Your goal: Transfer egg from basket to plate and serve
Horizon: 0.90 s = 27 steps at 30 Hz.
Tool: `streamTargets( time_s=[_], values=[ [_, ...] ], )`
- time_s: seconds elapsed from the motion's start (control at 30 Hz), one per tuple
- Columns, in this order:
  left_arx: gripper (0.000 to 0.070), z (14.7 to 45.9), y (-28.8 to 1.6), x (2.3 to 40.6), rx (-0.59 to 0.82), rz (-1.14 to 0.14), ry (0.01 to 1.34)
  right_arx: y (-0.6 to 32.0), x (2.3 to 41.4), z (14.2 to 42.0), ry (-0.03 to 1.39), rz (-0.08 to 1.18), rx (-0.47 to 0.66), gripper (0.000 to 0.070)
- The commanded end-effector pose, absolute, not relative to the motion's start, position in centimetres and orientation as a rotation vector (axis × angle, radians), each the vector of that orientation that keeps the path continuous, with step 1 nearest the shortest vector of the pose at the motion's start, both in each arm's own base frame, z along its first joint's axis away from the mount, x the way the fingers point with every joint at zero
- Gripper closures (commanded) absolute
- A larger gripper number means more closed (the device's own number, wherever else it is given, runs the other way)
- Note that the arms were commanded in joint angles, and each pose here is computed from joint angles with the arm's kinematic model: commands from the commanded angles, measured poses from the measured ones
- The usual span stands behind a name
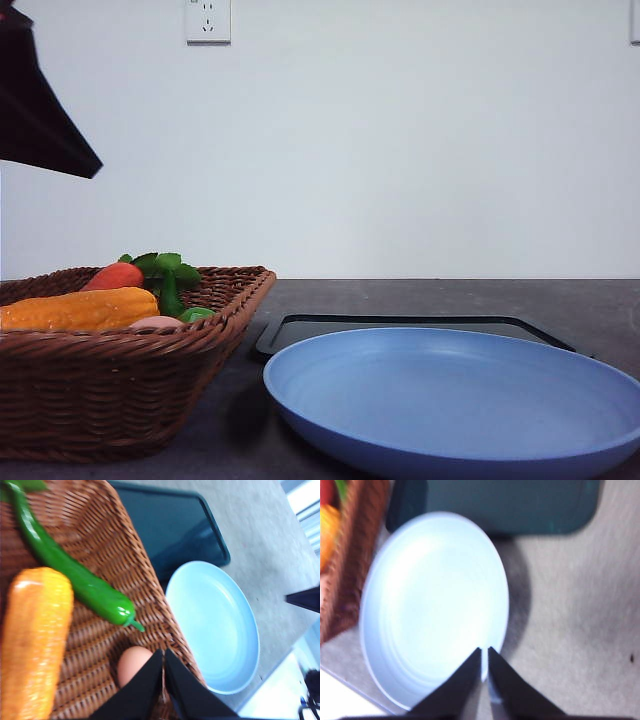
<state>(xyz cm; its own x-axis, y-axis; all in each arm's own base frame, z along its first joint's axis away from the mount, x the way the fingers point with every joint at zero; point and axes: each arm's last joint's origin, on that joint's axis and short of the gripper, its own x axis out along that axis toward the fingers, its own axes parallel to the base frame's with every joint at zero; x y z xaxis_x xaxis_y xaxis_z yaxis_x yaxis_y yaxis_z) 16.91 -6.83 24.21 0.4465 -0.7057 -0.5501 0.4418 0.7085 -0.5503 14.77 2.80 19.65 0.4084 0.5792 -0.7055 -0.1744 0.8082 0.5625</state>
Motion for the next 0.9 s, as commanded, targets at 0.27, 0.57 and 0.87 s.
streamTargets(
  time_s=[0.27,0.57,0.87],
  values=[
    [0.0393,24.4,-7.2,17.2,-0.342,-0.743,0.844,3.5,17.4,17.6,1.147,0.504,0.44,0.051],
    [0.0394,24.4,-7.2,17.3,-0.339,-0.733,0.842,4.9,19.1,15.5,1.192,0.545,0.419,0.0515],
    [0.0394,24.4,-7.2,17.3,-0.339,-0.732,0.842,5.4,19.7,14.7,1.213,0.542,0.434,0.0671]
  ],
)
